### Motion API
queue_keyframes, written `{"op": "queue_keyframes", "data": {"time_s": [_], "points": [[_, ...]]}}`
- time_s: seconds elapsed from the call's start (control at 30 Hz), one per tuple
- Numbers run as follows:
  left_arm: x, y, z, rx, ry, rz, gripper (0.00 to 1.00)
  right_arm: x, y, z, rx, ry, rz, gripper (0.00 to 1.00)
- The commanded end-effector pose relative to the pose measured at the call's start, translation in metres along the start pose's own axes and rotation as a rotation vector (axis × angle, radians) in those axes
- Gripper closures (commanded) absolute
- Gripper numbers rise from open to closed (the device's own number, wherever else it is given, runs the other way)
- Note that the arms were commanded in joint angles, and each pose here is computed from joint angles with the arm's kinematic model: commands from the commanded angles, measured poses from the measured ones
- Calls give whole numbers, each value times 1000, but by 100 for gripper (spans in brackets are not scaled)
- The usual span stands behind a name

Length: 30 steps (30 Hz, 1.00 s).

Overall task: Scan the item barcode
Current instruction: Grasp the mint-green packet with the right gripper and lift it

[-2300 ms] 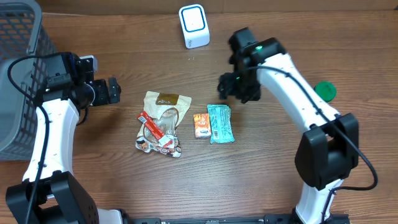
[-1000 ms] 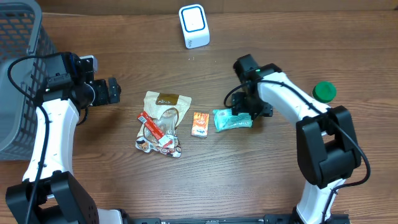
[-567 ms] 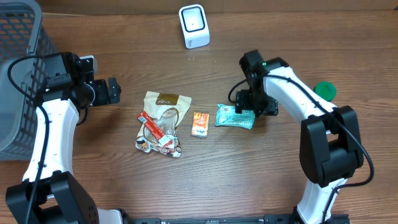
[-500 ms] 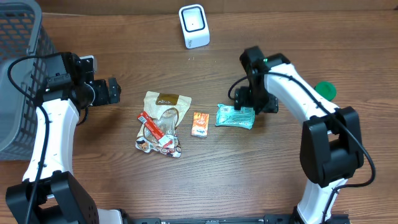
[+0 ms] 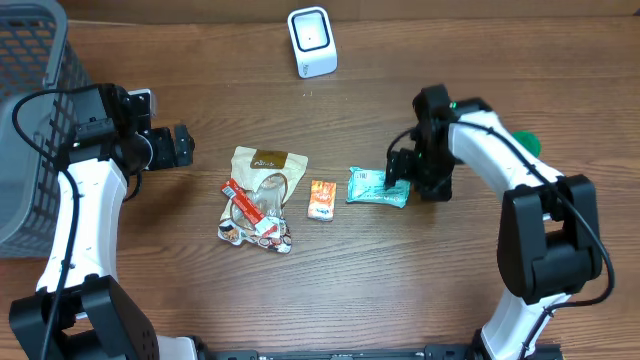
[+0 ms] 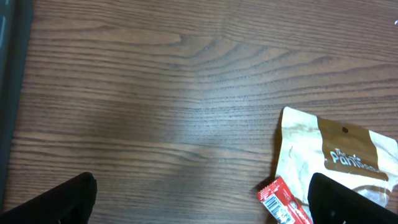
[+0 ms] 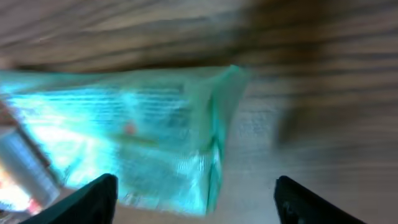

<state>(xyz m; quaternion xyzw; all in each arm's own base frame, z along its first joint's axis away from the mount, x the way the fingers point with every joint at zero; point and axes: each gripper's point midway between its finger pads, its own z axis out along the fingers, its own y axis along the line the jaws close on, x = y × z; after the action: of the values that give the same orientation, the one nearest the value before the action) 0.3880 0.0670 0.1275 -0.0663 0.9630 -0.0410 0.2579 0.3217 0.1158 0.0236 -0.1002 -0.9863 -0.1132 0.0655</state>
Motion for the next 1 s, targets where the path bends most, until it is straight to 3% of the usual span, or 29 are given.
{"op": "queue_keyframes", "data": {"time_s": [0.0,0.1,0.27,0.77,0.87,0.97], "points": [[-6,-2,-1,8,-13,15,0,10,2,15,-69,11,24,21],[-6,-2,-1,8,-13,15,1,7,6,25,-114,-13,12,22],[-6,-2,-1,8,-13,15,0,1,7,27,-125,-40,3,43],[-6,-2,-1,8,-13,15,0,-10,-1,27,-78,-90,3,37],[-6,-2,-1,8,-13,15,0,-9,-2,29,-77,-88,3,48],[-6,-2,-1,8,-13,15,1,-8,-3,30,-75,-85,2,76]]}}
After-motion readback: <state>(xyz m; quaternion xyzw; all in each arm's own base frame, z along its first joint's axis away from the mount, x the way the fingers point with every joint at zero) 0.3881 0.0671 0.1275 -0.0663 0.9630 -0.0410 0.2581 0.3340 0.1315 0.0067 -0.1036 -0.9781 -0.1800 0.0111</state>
